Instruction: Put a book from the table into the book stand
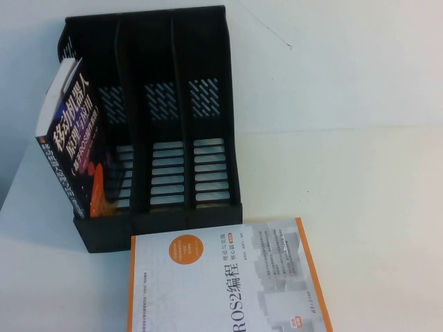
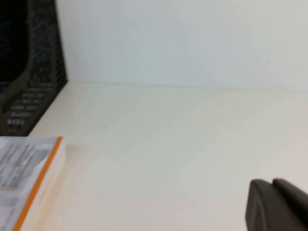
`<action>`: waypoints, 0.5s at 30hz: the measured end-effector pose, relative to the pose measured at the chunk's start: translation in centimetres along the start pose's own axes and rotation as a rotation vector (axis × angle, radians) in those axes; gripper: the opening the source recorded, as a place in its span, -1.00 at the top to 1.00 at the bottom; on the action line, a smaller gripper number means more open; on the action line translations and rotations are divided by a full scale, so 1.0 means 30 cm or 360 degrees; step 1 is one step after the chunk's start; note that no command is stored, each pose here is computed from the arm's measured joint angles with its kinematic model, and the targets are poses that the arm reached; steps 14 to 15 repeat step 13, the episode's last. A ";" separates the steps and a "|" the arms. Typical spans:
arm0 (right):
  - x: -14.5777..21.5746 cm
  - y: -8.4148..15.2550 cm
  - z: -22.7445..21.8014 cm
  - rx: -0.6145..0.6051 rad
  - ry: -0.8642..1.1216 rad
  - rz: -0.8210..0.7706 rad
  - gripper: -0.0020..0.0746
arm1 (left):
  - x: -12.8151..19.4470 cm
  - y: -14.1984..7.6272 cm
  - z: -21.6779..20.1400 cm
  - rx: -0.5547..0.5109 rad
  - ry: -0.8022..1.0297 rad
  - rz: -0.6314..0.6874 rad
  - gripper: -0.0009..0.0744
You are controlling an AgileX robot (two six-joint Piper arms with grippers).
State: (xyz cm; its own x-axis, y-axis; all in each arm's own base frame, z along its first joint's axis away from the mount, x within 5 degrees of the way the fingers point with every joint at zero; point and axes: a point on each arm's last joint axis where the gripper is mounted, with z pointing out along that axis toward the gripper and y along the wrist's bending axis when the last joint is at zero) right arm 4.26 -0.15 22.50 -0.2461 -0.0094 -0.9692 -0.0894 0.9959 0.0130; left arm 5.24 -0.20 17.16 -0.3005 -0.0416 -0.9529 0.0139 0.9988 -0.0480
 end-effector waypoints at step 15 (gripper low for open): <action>0.162 -0.016 0.075 0.0222 0.0058 0.0143 0.93 | 0.000 0.000 0.000 0.0000 0.0000 -0.0002 0.98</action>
